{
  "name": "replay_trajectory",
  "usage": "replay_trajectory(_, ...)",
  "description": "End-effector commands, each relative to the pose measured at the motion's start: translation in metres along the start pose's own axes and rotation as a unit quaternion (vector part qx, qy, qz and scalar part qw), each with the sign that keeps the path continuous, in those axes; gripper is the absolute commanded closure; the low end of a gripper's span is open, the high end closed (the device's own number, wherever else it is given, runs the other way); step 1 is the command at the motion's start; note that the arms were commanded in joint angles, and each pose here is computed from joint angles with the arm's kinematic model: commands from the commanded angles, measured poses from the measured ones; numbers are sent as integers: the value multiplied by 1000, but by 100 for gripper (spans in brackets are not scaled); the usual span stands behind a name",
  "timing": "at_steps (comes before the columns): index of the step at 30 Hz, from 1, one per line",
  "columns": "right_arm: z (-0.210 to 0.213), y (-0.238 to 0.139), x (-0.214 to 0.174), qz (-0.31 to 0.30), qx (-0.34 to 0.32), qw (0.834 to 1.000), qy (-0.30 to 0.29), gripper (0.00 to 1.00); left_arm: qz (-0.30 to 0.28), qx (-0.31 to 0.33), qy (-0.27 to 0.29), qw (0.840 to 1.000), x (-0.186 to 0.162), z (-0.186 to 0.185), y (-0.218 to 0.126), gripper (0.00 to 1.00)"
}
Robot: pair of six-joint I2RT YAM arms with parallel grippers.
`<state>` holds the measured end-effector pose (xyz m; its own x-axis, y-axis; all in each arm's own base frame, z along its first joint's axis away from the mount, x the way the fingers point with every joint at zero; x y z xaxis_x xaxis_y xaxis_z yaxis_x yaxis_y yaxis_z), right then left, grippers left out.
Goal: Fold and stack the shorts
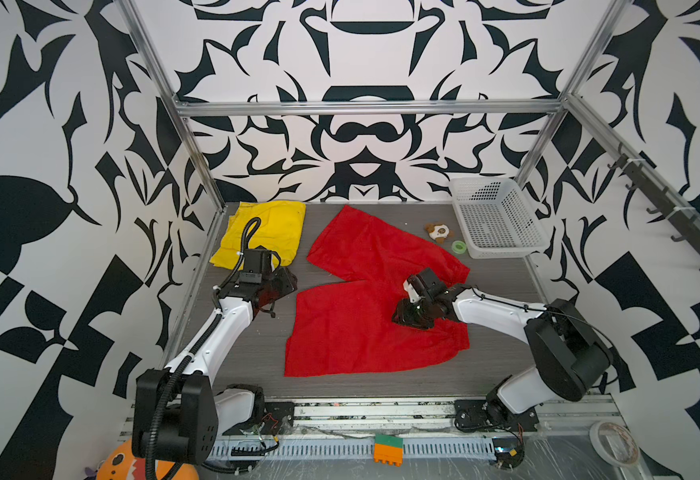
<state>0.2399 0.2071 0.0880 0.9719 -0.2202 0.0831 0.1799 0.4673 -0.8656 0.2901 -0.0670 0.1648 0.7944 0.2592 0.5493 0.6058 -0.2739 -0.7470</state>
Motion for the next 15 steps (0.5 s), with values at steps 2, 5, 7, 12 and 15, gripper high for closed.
replay_trajectory(2,53,-23,5,-27,40,997,-65,50,34,-34,-45,998,-24,-1,-2,46)
replay_trajectory(5,73,-19,-1,-30,38,994,-99,50,67,-54,-79,993,-45,0,4,46)
replay_trajectory(7,78,-11,0,-33,39,993,-103,50,76,-41,-93,992,-55,7,8,45)
replay_trajectory(12,92,18,-6,-2,42,992,-115,50,93,-27,-107,990,-55,12,20,44)
replay_trajectory(15,94,33,-14,13,33,991,-126,48,86,-50,-108,989,-42,10,28,38)
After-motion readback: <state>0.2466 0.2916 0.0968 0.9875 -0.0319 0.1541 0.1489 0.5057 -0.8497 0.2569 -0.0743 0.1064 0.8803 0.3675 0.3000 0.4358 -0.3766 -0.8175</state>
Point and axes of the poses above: each gripper's point midway between its finger pads, its own y axis out along the fingers, its own z axis along the line the jaws close on, x = y × z, the point moved 5 cm from there along -y, back along the fingers, and after that the axes turned 10 degrees about y, right-handed, at the moved point
